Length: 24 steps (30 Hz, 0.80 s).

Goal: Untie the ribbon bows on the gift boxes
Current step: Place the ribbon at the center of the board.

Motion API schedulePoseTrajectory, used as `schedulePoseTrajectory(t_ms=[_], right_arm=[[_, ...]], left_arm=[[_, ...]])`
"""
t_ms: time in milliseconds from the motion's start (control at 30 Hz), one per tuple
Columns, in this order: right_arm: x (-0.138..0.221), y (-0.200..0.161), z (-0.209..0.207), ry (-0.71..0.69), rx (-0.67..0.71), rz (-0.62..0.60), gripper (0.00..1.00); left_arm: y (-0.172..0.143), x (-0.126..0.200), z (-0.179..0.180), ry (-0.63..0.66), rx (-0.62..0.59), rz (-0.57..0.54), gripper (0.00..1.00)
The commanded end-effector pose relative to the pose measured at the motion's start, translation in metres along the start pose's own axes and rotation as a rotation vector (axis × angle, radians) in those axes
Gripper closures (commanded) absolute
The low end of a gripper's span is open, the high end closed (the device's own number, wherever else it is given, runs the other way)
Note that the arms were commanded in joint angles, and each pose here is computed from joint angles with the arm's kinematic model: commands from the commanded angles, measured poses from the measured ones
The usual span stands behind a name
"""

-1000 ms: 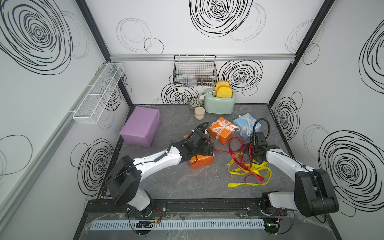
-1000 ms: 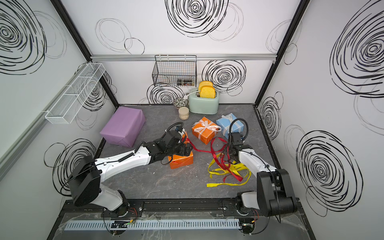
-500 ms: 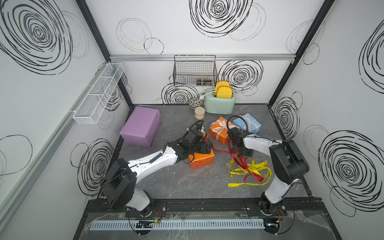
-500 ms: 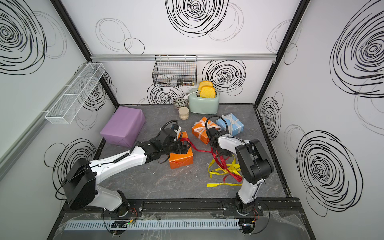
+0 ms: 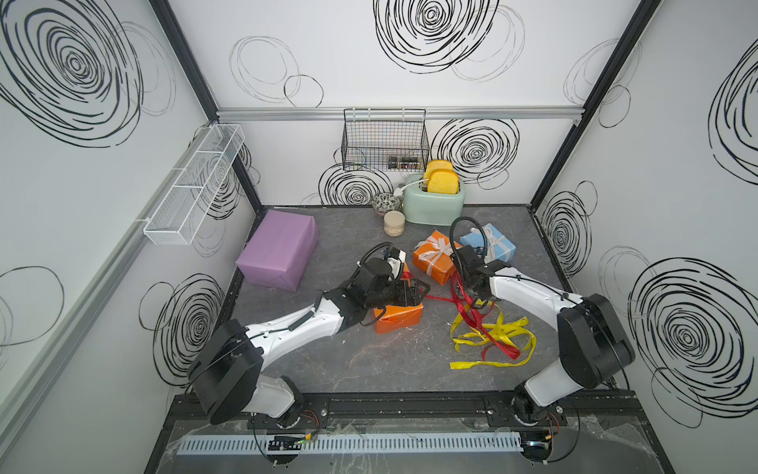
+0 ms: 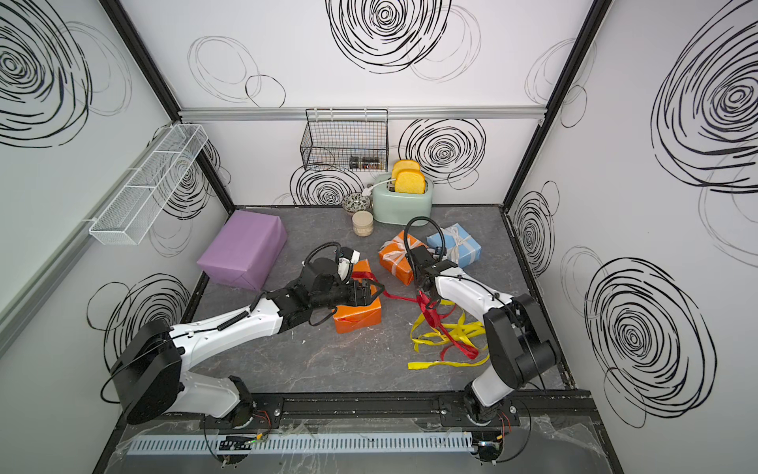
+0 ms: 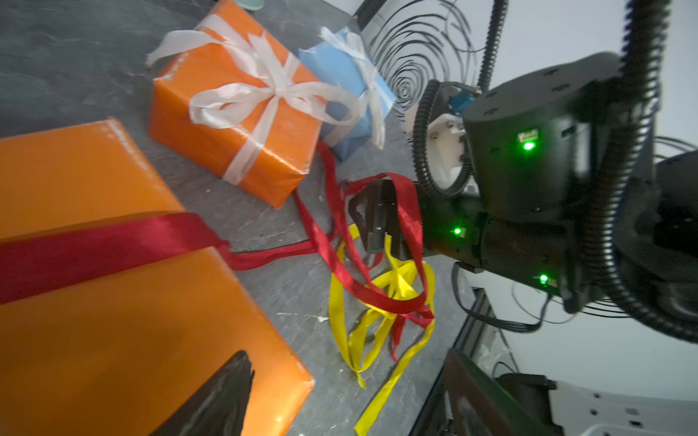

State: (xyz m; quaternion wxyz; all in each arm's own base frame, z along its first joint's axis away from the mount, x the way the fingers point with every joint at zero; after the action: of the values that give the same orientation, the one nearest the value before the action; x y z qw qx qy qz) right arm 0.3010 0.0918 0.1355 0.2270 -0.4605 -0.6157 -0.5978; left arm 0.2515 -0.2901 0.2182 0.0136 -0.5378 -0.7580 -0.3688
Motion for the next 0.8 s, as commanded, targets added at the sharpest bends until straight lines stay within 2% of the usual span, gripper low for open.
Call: schedulePoseTrajectory(t_ms=[0, 133, 367, 533, 767], right_arm=[[-0.001, -0.002, -0.003, 0.025, 0.008, 0.018, 0.13], [0.004, -0.003, -0.005, 0.053, 0.001, 0.018, 0.13], [0.011, -0.006, -0.007, 0.143, -0.029, 0.025, 0.13], [0.011, -0.008, -0.01, 0.161, -0.033, 0.029, 0.13], [0.011, -0.011, -0.01, 0.174, -0.029, 0.027, 0.13]], left_arm=[[0.006, -0.005, -0.046, -0.221, 0.062, -0.023, 0.18], [-0.006, -0.032, -0.065, -0.204, 0.077, -0.002, 0.18], [-0.025, -0.079, -0.073, -0.213, 0.087, 0.088, 0.22], [-0.029, -0.097, -0.064, -0.18, 0.102, 0.09, 0.27], [-0.026, -0.114, -0.059, -0.098, 0.061, 0.093, 0.29]])
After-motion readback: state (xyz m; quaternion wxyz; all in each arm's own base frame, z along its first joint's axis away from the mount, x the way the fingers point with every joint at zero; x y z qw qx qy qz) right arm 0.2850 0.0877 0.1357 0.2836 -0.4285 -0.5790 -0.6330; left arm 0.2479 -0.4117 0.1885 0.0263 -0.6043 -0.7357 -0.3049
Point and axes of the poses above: each gripper's point midway between its finger pads, its own x axis back along the fingers, its own z axis along the line the jaws close on, y = z × x, the point moved 6 cm from there along x, back along the fingers, and after that the axes turned 1 degree about x, right-handed, at the moved point
